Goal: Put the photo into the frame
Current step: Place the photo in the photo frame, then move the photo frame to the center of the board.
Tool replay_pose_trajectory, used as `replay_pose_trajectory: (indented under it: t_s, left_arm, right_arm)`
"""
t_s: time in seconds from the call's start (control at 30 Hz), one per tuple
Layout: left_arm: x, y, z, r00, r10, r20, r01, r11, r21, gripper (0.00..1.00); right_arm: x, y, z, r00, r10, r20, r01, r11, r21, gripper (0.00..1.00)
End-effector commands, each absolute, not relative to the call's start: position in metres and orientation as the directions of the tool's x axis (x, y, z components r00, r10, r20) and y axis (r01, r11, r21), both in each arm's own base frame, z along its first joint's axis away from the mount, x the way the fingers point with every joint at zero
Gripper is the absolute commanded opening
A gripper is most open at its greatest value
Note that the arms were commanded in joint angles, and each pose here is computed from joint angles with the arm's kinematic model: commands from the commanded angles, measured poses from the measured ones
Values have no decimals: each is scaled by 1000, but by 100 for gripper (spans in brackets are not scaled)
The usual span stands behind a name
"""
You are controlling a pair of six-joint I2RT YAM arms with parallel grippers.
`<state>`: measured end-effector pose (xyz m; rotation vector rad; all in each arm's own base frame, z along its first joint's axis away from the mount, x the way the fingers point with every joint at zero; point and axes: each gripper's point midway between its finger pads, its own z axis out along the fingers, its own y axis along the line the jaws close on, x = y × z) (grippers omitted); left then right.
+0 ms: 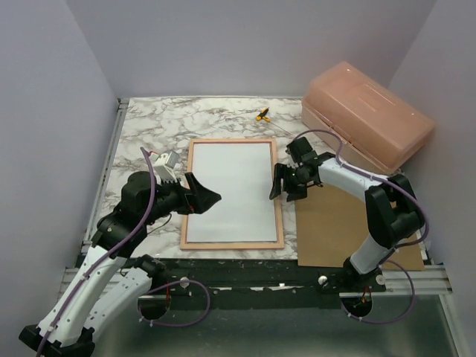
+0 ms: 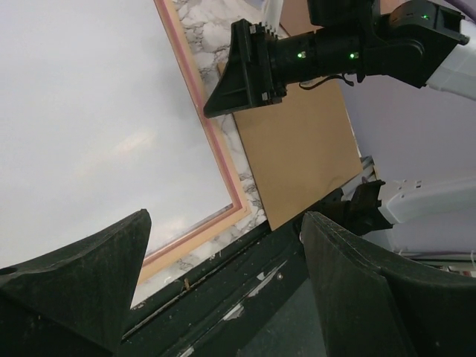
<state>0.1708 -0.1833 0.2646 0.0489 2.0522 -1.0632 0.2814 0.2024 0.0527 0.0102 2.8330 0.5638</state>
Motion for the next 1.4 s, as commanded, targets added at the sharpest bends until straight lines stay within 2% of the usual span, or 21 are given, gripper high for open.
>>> replay_pose_trajectory:
  t_s: [0.0, 0.07, 0.23, 0.33, 0.7, 0.87, 0.93, 1.03, 1.13, 1.23, 1.37]
  left_arm:
    - [168, -189, 269, -685, -319, -655, 385, 605, -697, 85]
    - [168, -189, 267, -687, -319, -653, 383, 604, -699, 85]
    - [168, -189, 263, -691, -319, -648, 378, 604, -701, 85]
    - [169, -191, 260, -698, -314, -644, 377, 603, -703, 85]
    - [173, -194, 251, -715, -294, -635, 367, 616, -697, 85]
    - [174, -194, 247, -722, -288, -629, 359, 621, -697, 86]
    - [175, -196, 245, -728, -285, -624, 356, 620, -699, 86]
    - [177, -201, 239, -749, -287, -597, 340, 607, -718, 86]
    - [177, -211, 232, -780, -291, -554, 327, 565, -758, 86]
    - [178, -221, 221, -816, -290, -500, 299, 529, -794, 86]
    - [179, -235, 208, -853, -268, -448, 272, 504, -820, 86]
  right_arm:
    - [272, 215, 29, -976, 55, -209, -28, 928, 371, 66]
    - [270, 217, 21, -979, 53, -198, -23, 932, 363, 63]
    - [273, 227, 14, -980, 59, -192, -19, 924, 383, 36]
    - [282, 234, 13, -980, 58, -191, -21, 922, 388, 28]
    - [319, 266, 12, -977, 30, -212, -57, 916, 397, 26]
    - [318, 272, 19, -974, 36, -224, -61, 909, 413, 31]
    - [318, 269, 27, -968, 51, -247, -58, 908, 414, 38]
    - [318, 265, 48, -952, 80, -296, -57, 903, 427, 53]
    - [312, 259, 73, -933, 115, -341, -54, 892, 448, 63]
    - [302, 249, 98, -909, 161, -384, -44, 880, 473, 69]
    - [282, 230, 135, -864, 234, -447, -30, 861, 507, 71]
